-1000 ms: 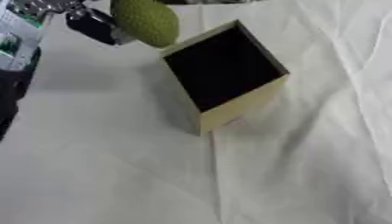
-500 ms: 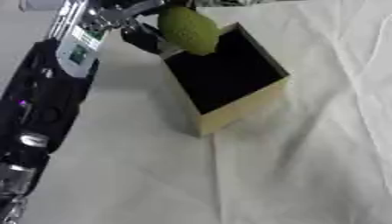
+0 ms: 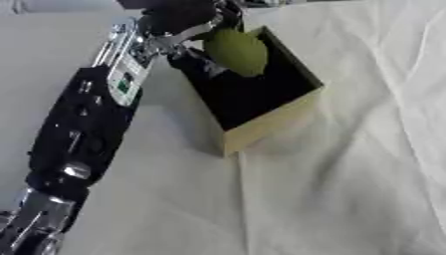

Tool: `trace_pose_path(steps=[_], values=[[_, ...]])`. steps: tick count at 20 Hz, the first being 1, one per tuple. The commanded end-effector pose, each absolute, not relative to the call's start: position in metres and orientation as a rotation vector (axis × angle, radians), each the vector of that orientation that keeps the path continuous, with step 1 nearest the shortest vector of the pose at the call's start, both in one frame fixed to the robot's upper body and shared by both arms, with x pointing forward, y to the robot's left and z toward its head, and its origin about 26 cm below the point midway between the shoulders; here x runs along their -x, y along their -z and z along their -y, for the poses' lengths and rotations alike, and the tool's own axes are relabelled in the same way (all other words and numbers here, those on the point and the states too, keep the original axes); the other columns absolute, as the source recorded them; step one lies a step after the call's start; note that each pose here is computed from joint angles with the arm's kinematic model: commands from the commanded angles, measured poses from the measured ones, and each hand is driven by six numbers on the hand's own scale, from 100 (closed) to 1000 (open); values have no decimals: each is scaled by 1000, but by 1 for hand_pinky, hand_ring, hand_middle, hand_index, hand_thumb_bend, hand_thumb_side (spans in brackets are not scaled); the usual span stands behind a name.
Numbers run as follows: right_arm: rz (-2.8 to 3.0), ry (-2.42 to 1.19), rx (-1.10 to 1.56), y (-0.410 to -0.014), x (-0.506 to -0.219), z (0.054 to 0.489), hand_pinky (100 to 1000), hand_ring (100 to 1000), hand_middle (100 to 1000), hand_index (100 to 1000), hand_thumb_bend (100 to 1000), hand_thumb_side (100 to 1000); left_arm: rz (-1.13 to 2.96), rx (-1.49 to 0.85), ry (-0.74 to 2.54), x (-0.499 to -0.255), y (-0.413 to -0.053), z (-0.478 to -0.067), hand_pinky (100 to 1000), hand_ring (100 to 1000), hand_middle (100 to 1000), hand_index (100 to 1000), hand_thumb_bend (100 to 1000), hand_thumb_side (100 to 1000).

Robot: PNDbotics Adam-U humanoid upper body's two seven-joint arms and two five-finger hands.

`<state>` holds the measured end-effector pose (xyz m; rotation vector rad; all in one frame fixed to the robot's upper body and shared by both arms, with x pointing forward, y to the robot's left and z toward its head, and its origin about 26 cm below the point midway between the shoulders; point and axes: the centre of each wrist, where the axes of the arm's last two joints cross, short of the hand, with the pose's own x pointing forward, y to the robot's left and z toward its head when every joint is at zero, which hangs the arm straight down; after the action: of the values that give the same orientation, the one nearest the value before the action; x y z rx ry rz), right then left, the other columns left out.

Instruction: Pick up objects on the table and place them in the box.

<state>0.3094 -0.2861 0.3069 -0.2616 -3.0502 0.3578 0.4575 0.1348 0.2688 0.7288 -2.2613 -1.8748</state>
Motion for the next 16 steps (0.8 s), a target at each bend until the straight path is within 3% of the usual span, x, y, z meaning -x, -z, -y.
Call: trace_pose_path(steps=[1, 4, 6, 7, 9, 10, 11, 13, 16], values=[[3082, -385, 248, -315, -304, 284, 831, 821, 652, 750, 100, 330, 2282, -769, 1851, -460, -271, -130, 567, 546, 457, 594, 170, 100], [3075, -386, 238, -314, -305, 283, 833, 824, 651, 750, 100, 337, 2233, -786, 1872, -463, -260, -130, 643, 626, 527, 693, 287, 100], [3071, -385, 237, -313, -305, 284, 833, 825, 650, 750, 100, 340, 2205, -799, 1901, -465, -254, -130, 732, 746, 660, 822, 377, 185], [3070, -384, 238, -313, -305, 284, 833, 825, 650, 750, 100, 340, 2195, -806, 1915, -465, -252, -130, 743, 757, 678, 836, 387, 196], [3068, -381, 239, -313, -304, 284, 834, 826, 650, 750, 100, 341, 2189, -819, 1926, -466, -249, -131, 816, 824, 771, 912, 464, 351], [3067, -381, 240, -313, -304, 285, 834, 826, 650, 749, 100, 341, 2193, -824, 1923, -467, -248, -133, 821, 828, 775, 914, 484, 378], [3066, -381, 242, -313, -304, 285, 834, 826, 650, 749, 100, 340, 2198, -830, 1918, -467, -247, -134, 827, 833, 781, 918, 524, 461], [3065, -378, 243, -312, -304, 285, 834, 827, 650, 749, 100, 341, 2210, -839, 1898, -467, -247, -135, 824, 829, 777, 919, 526, 521], [3065, -372, 243, -312, -305, 285, 834, 826, 650, 749, 100, 342, 2245, -852, 1838, -468, -249, -139, 808, 815, 760, 910, 493, 517]])
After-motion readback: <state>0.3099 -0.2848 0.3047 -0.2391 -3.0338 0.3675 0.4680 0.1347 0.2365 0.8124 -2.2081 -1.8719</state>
